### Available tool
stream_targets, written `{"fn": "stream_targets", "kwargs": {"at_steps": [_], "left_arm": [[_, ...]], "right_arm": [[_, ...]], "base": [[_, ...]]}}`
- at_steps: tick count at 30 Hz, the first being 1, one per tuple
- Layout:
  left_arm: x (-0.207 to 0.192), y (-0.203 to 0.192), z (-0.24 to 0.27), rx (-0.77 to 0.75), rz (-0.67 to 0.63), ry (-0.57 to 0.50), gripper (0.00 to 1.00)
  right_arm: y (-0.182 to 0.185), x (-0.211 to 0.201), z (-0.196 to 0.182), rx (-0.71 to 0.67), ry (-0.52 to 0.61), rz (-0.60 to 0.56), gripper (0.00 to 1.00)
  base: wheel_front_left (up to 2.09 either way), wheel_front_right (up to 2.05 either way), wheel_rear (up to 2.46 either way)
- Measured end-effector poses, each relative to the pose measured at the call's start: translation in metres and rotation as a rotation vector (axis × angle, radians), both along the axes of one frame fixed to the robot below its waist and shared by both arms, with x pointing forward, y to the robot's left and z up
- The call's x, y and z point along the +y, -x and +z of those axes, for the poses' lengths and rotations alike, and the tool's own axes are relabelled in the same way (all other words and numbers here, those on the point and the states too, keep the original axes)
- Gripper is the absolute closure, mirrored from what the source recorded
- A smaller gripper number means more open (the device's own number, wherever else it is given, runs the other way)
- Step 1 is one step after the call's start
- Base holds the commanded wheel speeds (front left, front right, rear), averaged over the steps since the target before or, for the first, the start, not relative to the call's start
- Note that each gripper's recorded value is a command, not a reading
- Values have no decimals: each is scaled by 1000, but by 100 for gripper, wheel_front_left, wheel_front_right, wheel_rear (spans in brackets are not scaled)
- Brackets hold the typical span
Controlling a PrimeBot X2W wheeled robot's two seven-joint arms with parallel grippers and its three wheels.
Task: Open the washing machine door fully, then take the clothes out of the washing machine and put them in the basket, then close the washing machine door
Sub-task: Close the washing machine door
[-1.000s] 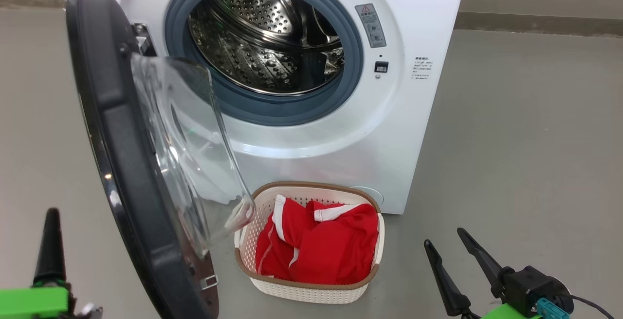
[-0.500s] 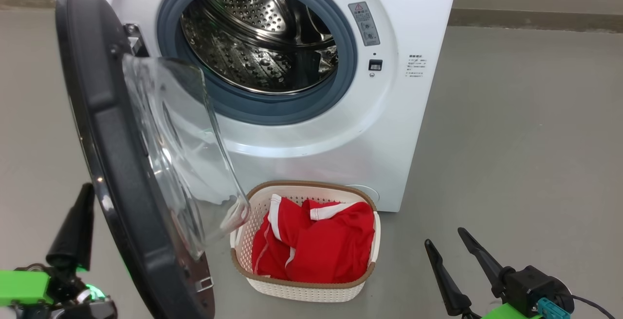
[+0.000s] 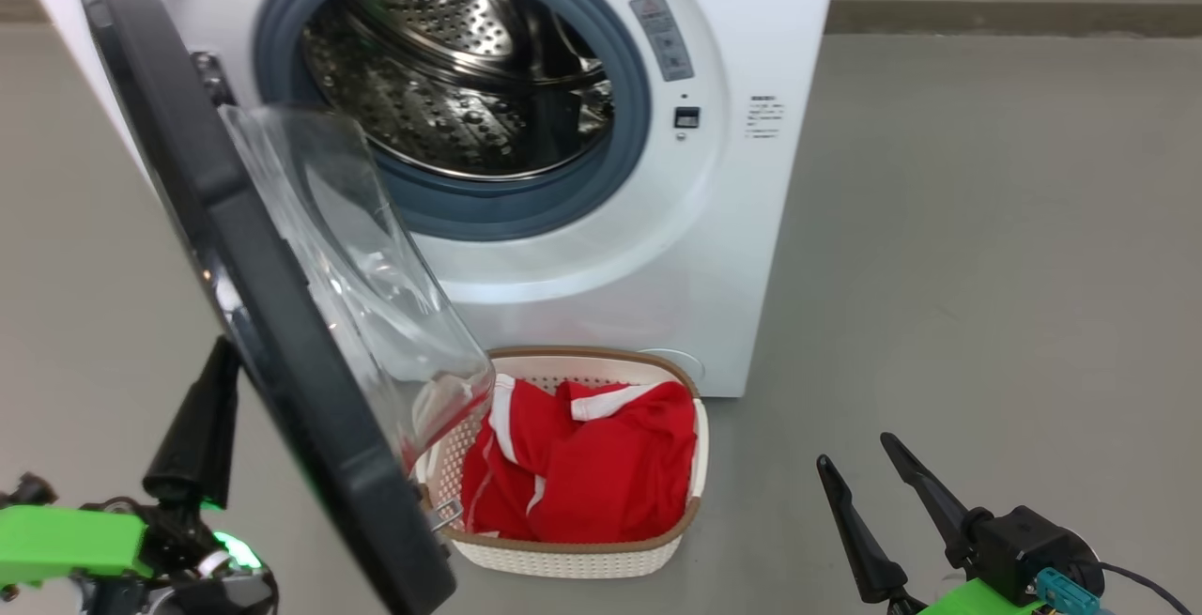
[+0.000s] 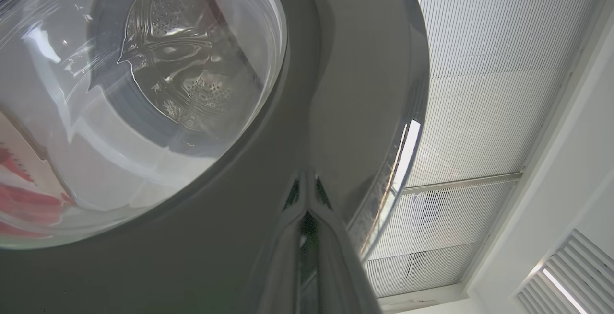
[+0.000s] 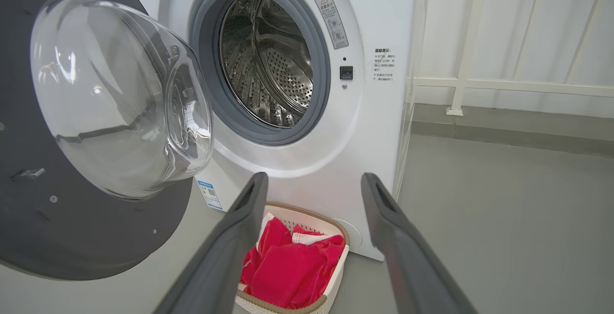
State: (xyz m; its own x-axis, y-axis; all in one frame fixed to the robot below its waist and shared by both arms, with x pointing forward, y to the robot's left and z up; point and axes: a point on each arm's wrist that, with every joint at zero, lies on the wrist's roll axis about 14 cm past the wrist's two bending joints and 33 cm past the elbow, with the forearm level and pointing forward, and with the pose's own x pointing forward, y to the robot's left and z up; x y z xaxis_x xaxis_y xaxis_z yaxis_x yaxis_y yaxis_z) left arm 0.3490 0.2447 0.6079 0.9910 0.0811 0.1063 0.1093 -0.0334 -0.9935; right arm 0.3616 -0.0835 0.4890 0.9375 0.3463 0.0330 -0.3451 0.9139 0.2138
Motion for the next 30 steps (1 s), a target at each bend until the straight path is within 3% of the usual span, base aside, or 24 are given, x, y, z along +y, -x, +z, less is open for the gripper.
{"fn": "stream_targets", "kwargs": {"at_steps": [21,30], "left_arm": [[-72,-65,10,-37,-181,37,100],[-94,-113,8,-19,-164,-5,100]], "right_arm": [[6,-50,-8,23,12,-145,0],[4,-71,-13,40,27,-200,0]], "base": [[0,0,0],[0,0,0]]}}
